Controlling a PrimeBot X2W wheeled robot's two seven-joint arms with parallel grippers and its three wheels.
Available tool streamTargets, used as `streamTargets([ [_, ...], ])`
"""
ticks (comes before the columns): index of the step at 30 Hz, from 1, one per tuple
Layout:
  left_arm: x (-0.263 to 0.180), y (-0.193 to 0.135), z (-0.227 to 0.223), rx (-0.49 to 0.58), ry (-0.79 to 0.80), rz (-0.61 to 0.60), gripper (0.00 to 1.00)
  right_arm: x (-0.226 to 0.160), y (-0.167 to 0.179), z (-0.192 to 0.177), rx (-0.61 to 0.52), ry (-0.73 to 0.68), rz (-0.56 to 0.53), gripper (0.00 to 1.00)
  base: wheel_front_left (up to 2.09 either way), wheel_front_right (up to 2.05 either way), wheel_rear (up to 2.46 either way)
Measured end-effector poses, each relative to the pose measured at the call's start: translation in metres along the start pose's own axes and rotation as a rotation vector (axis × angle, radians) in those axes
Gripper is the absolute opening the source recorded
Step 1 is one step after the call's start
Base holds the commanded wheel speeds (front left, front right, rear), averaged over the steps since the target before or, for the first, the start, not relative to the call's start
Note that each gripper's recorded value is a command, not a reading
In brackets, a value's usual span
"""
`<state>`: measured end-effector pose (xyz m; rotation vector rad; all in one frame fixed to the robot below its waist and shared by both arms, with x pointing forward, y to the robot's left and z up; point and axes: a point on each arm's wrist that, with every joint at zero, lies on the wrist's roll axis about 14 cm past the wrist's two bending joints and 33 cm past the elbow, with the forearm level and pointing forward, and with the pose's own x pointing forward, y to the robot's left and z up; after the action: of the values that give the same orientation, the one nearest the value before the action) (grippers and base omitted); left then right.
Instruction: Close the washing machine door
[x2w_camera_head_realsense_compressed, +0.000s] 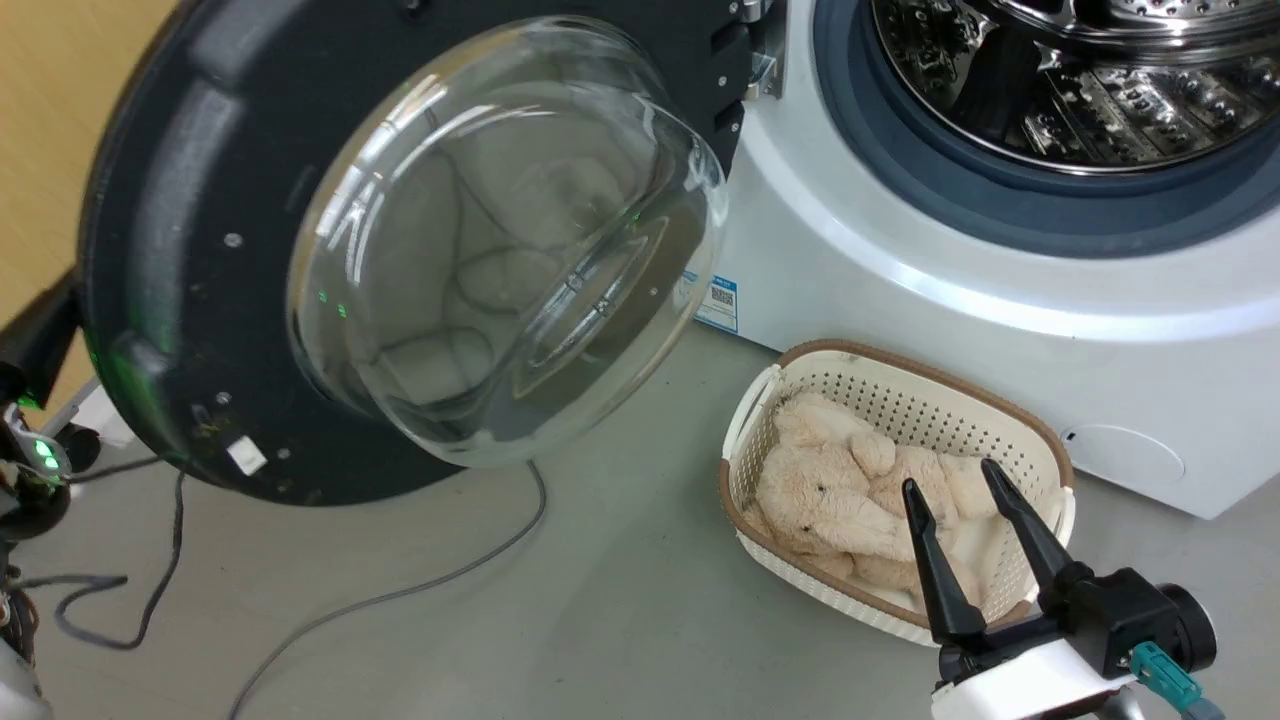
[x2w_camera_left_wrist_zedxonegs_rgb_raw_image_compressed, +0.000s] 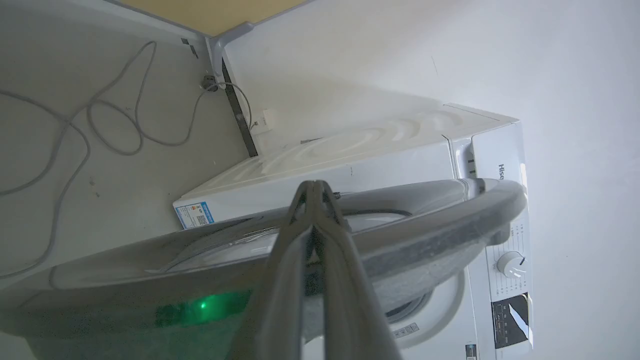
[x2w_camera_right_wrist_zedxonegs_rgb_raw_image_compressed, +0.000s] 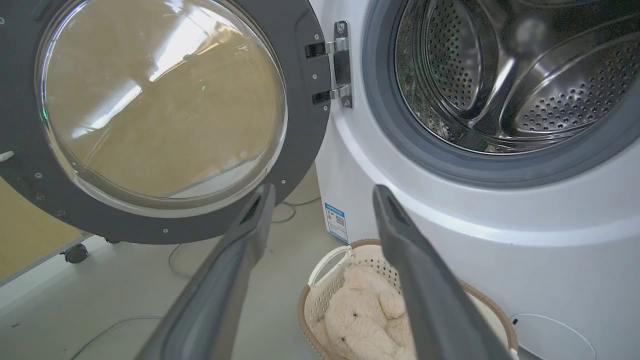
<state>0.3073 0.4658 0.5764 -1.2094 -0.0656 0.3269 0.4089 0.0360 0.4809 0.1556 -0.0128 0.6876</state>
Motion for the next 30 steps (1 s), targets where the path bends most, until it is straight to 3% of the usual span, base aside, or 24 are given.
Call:
streamTargets([
  [14, -0.024, -0.01, -0.087, -0.097, 0.328, -0.113, 0.0, -0.007, -0.003, 0.021, -0.022, -0.041, -0.027, 1.0, 0.0, 0.0, 0.0],
  [30, -0.071, -0.048, -0.241, -0.212, 0.746, -0.252, 0.0, -0.049, -0.036, 0.04, -0.037, -0.074, -0.176, 1.0, 0.0, 0.0, 0.0],
])
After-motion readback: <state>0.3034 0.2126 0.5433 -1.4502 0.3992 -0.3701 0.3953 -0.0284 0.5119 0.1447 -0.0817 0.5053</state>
